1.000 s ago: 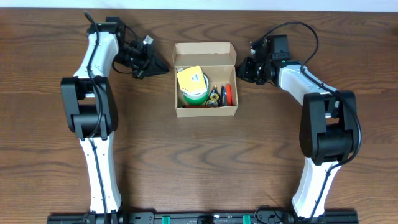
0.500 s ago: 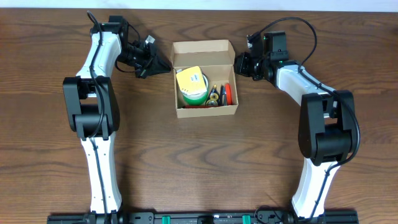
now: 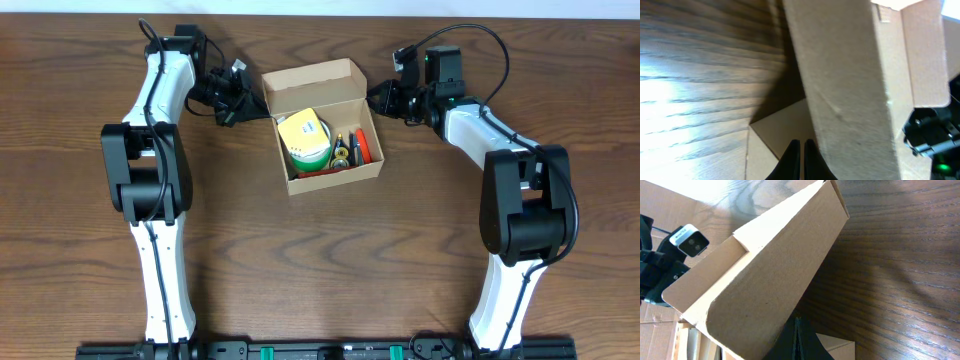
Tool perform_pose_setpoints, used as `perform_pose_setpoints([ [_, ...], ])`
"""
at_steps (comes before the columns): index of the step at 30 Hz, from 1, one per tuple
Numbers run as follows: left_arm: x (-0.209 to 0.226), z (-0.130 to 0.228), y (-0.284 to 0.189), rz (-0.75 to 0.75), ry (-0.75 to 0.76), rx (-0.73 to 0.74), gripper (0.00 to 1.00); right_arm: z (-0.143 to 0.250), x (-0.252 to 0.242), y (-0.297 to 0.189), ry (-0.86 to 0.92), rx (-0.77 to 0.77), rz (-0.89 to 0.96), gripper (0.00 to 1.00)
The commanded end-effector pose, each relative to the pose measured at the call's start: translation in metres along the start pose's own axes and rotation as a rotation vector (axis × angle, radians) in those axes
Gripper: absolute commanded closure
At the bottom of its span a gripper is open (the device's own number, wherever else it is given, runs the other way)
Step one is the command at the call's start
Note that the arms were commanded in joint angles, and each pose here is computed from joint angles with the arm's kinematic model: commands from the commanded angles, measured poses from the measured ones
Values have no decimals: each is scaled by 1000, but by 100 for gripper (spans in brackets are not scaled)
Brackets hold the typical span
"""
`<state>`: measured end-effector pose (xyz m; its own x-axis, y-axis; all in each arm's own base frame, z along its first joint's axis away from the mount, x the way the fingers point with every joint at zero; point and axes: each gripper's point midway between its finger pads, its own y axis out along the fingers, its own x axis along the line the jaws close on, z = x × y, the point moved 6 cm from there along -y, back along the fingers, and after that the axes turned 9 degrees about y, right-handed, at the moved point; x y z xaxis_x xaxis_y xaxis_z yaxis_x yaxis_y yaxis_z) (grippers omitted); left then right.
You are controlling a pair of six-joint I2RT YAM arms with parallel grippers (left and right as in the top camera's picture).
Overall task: Pack container
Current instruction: 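Move both grippers to the lid flap at the box's back edge, then lift the lid with both grippers and fold it down over the box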
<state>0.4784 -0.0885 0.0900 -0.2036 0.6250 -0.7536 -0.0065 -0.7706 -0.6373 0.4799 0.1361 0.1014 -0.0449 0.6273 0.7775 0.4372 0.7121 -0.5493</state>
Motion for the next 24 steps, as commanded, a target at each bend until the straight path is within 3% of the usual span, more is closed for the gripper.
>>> perform_pose_setpoints([
  [1, 14, -1, -1, -75, -71, -10, 94, 7, 2, 4, 20, 36, -24, 99],
  [9, 25, -9, 4, -96, -113, -33, 94, 9, -1, 4, 33, 44, -8, 99],
  [16, 40, -13, 31, 161, -100, 58, 95, 6, -8, 1, 48, 30, 22, 99],
  [24, 37, -23, 37, 233, -17, 34, 94, 3, -12, -3, 58, 22, 29, 99],
])
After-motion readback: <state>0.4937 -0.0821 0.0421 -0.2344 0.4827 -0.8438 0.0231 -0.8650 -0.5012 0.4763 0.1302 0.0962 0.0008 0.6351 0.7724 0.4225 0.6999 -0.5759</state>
